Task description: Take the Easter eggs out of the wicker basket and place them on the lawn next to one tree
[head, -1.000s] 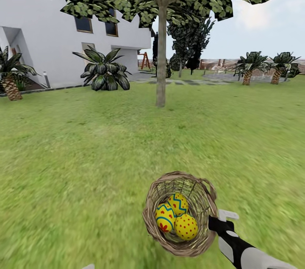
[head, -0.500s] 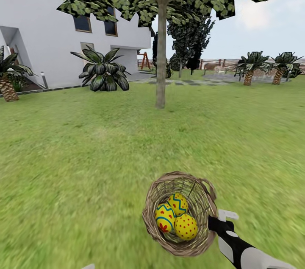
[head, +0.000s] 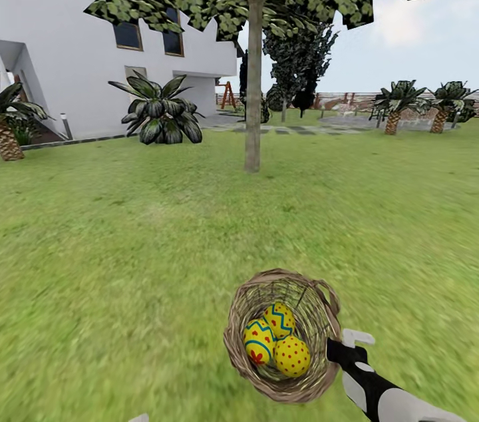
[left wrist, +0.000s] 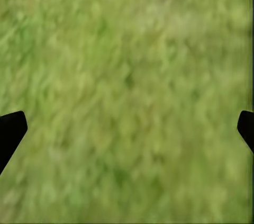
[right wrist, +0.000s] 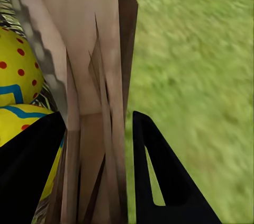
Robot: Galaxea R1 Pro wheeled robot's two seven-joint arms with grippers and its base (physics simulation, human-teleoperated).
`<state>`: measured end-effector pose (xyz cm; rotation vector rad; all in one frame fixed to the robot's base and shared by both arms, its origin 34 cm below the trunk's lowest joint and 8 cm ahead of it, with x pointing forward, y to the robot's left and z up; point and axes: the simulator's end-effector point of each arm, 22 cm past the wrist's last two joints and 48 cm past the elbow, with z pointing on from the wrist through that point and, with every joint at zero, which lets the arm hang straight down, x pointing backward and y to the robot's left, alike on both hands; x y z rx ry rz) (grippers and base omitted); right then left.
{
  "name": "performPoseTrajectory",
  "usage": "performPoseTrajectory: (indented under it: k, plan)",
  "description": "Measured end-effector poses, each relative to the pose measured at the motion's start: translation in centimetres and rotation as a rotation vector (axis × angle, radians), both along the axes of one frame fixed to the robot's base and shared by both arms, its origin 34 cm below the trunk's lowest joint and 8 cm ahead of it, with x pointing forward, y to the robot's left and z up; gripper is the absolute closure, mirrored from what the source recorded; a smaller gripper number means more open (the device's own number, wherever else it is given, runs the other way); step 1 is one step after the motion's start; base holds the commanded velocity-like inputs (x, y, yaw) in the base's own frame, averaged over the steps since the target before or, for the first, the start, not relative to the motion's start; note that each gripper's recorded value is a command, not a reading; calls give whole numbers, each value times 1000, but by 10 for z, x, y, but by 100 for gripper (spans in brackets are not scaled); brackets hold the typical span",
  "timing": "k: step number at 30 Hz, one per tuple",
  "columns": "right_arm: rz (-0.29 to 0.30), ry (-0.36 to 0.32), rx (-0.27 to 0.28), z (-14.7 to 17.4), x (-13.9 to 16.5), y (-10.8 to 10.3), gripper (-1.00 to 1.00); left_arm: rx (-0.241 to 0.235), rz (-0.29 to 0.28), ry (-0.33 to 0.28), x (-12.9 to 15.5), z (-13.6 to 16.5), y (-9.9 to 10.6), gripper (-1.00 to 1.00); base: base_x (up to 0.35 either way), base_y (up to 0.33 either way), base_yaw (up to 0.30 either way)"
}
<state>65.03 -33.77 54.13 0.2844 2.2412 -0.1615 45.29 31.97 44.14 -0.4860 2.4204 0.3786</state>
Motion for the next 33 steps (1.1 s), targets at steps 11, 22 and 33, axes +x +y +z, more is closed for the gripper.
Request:
performPoseTrajectory:
  k: [11,22,33]
  plan:
    - [-1,0,-1,0,0,-1,100,0,0,0,0,0,0,-100,332,0,0]
    - [0,0,-2,14,2,-1,100,0,0,0,2,13,0,-100,332,-74,0]
    - [0,0,0,34,4,0,100,0,0,1,4,34,0,-100,332,-87,0]
